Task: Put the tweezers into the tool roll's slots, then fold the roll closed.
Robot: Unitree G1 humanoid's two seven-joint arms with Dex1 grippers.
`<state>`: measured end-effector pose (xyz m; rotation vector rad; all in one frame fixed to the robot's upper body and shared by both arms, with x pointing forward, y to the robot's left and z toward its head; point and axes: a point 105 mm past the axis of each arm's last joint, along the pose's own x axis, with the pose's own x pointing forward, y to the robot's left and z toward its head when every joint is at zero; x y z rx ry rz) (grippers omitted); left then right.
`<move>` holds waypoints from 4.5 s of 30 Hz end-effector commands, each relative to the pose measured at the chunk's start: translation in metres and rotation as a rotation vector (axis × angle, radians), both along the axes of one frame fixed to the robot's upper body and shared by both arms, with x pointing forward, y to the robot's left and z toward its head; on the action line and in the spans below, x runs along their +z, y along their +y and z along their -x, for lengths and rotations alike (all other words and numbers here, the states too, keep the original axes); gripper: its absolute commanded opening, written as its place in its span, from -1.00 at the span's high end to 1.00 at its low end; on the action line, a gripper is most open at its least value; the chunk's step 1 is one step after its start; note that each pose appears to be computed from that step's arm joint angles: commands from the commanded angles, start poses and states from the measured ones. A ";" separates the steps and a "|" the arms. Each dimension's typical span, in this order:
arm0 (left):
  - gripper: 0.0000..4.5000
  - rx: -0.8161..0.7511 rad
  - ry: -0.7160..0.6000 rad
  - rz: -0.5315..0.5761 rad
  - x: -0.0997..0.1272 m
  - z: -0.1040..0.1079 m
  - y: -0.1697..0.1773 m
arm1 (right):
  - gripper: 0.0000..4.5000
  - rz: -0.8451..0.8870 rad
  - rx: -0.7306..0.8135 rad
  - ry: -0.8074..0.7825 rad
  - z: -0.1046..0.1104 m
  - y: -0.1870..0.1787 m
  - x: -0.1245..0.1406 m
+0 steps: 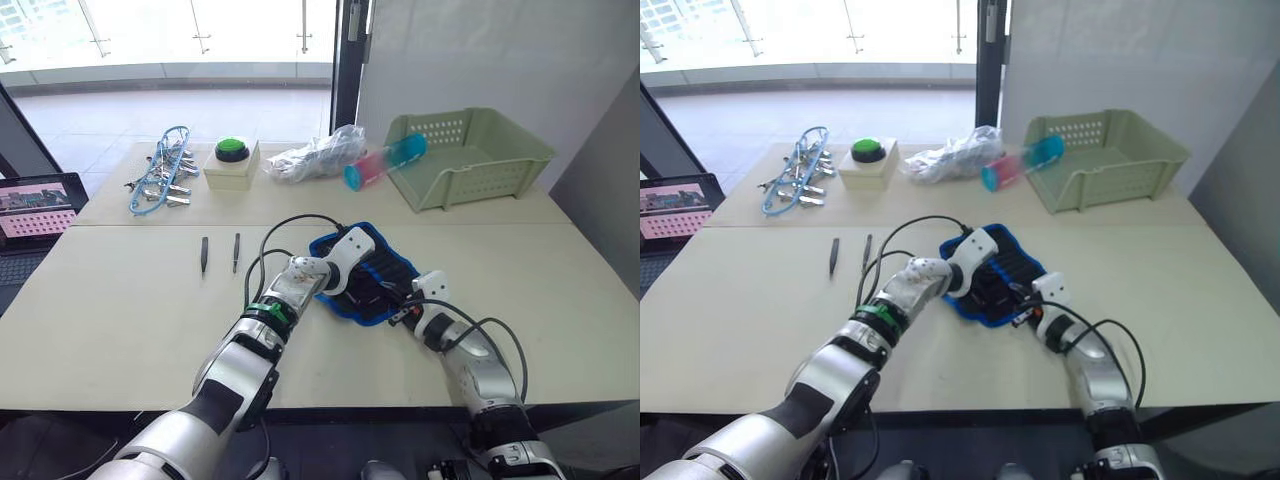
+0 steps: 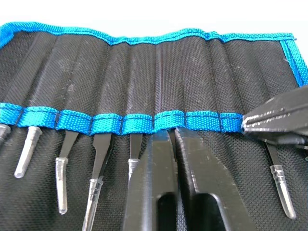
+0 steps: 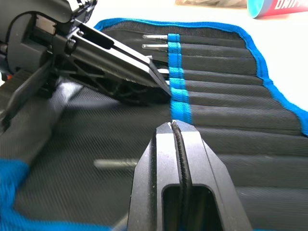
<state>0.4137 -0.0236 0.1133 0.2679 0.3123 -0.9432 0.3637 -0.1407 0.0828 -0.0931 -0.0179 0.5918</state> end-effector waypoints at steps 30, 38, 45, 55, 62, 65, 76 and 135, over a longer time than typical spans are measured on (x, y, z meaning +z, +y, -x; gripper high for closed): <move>-0.99 0.504 -0.156 0.145 0.014 0.062 0.228 | 1.00 -0.046 0.037 0.064 -0.002 -0.034 0.030; -0.99 0.692 -0.196 0.189 -0.011 0.107 0.266 | 1.00 0.002 0.060 0.144 -0.001 -0.026 -0.003; -0.99 0.807 -0.231 0.173 -0.014 0.129 0.291 | 1.00 0.081 0.034 0.209 -0.007 -0.031 -0.025; -0.99 0.872 -0.186 0.142 -0.031 0.158 0.303 | 1.00 0.099 0.084 0.216 -0.008 -0.025 -0.027; -0.99 0.890 -0.212 0.151 -0.027 0.155 0.302 | 1.00 0.094 0.100 0.205 -0.011 -0.021 -0.024; -0.99 0.884 -0.224 0.153 -0.024 0.149 0.302 | 1.00 0.085 0.103 0.195 -0.009 -0.021 -0.022; -0.99 0.893 -0.233 0.253 -0.005 0.082 0.294 | 1.00 0.062 0.077 0.173 -0.002 -0.023 -0.019; 0.99 -0.070 -0.165 -0.045 0.047 0.055 0.082 | 1.00 0.084 -0.039 0.156 0.006 -0.042 -0.018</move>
